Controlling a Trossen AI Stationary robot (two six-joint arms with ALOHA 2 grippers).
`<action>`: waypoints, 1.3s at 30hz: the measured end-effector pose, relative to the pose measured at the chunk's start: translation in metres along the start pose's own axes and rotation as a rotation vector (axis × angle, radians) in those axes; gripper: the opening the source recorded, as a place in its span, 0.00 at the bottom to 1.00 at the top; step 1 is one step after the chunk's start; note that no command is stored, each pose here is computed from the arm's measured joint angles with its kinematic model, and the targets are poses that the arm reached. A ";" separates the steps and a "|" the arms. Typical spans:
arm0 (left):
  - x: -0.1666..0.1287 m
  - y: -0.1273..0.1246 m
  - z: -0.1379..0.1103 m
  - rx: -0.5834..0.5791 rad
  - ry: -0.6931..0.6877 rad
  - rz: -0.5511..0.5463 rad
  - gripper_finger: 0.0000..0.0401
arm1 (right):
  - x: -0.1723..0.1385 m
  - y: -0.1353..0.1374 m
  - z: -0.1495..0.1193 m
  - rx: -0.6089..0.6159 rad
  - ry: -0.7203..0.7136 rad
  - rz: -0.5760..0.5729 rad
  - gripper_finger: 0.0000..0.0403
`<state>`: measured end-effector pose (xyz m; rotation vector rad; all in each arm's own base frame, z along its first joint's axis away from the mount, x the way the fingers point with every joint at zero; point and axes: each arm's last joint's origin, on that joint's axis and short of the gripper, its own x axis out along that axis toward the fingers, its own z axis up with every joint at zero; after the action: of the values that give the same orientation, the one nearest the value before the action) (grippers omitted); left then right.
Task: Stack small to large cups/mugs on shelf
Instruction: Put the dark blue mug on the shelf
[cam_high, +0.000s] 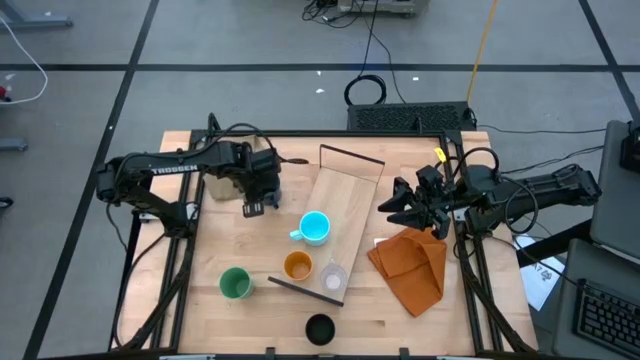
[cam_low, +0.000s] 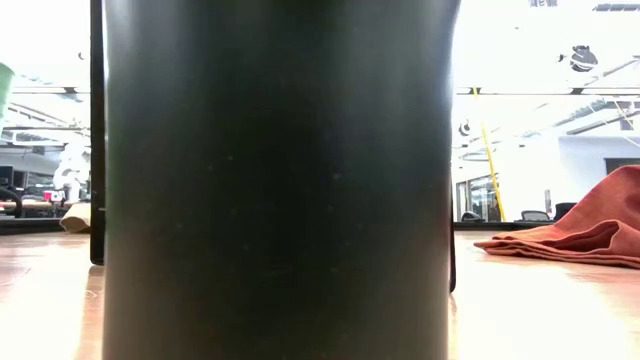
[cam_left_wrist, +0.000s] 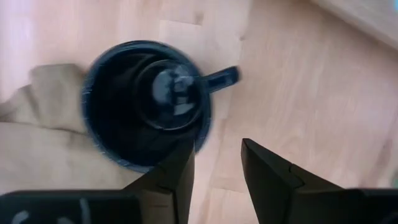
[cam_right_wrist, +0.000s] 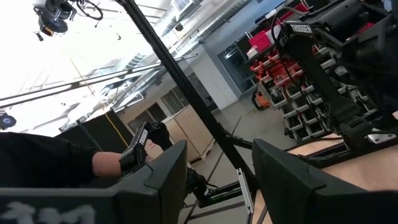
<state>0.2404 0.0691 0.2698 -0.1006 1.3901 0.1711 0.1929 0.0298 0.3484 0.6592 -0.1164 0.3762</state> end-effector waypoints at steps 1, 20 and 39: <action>0.000 0.000 0.000 -0.001 -0.003 -0.014 0.33 | 0.000 0.000 0.000 0.000 0.000 0.000 0.43; 0.017 0.008 -0.001 -0.009 -0.031 -0.007 0.33 | 0.000 0.000 0.000 0.021 0.005 -0.005 0.42; 0.046 0.011 0.007 -0.002 0.019 -0.060 0.33 | 0.000 0.000 -0.001 0.030 0.005 -0.005 0.42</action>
<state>0.2532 0.0840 0.2266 -0.1454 1.4042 0.1221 0.1930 0.0298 0.3476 0.6880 -0.1044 0.3752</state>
